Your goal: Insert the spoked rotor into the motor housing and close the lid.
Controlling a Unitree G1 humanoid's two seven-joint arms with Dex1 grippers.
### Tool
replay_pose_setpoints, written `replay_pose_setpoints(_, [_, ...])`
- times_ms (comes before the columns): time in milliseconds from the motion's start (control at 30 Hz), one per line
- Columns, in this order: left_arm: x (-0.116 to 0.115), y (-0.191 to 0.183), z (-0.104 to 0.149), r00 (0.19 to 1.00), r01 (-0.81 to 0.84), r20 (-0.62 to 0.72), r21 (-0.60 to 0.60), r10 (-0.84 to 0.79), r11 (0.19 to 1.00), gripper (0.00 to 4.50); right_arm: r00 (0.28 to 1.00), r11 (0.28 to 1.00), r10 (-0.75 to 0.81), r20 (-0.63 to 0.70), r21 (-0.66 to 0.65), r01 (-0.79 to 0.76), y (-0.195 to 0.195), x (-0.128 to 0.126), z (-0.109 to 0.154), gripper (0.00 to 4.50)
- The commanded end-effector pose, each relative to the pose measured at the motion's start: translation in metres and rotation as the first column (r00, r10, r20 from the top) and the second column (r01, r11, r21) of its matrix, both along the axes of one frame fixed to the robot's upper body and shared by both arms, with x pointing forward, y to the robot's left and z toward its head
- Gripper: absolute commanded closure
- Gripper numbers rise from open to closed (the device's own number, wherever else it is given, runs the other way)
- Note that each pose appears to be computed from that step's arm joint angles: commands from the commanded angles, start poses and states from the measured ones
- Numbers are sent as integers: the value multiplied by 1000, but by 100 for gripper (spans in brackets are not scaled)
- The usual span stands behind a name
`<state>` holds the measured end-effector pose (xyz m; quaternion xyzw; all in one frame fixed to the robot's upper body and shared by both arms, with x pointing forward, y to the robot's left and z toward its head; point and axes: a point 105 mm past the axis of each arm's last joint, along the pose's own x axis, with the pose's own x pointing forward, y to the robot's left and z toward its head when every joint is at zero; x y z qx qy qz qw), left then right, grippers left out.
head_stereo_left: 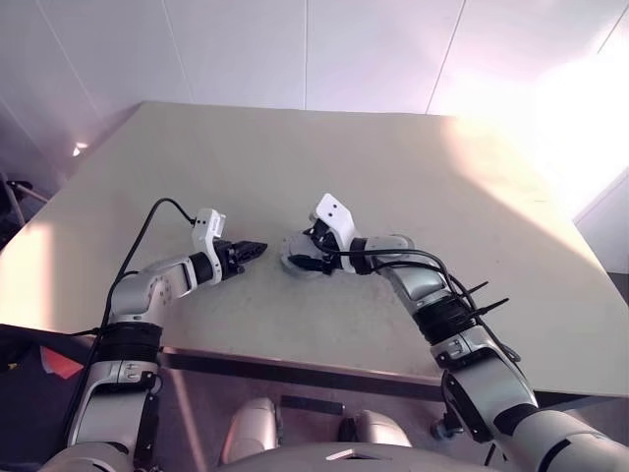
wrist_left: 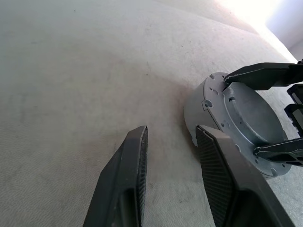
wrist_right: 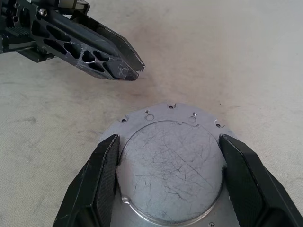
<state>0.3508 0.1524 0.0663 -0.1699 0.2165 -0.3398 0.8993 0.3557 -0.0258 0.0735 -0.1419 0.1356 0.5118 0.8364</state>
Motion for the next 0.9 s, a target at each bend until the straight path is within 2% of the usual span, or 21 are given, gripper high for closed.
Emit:
replay_pose_setpoints(33, [3, 0, 15, 998, 7, 55, 3, -8, 1000, 276, 999, 999, -27, -27, -35, 26, -10, 0, -10, 128])
replay_pose_setpoints(200, [5, -6, 20, 998, 15, 56, -38, -13, 999, 276, 999, 999, -29, -43, -43, 27, -9, -1, -15, 128])
replay_pose_setpoints(400, [5, -30, 30, 999, 50, 12, -199, -48, 979, 276, 998, 998, -30, -47, -50, 28, -9, -1, -17, 128])
replay_pose_setpoints(500, [10, -38, 33, 999, 31, -17, -273, -38, 962, 335, 998, 998, -33, -46, -51, 31, -10, 0, -17, 128])
replay_pose_setpoints(600, [13, -44, 30, 998, 35, -34, -271, -46, 962, 435, 998, 998, -37, -45, -53, 34, -10, 0, -17, 128])
replay_pose_setpoints(767, [16, -55, 14, 992, 38, -106, -252, -66, 967, 443, 998, 998, -46, -40, -52, 44, -11, 2, -17, 128])
replay_pose_setpoints(900, [10, -63, -4, 979, 64, -175, -208, -101, 976, 443, 998, 998, -52, -38, -49, 50, -11, 2, -16, 128])
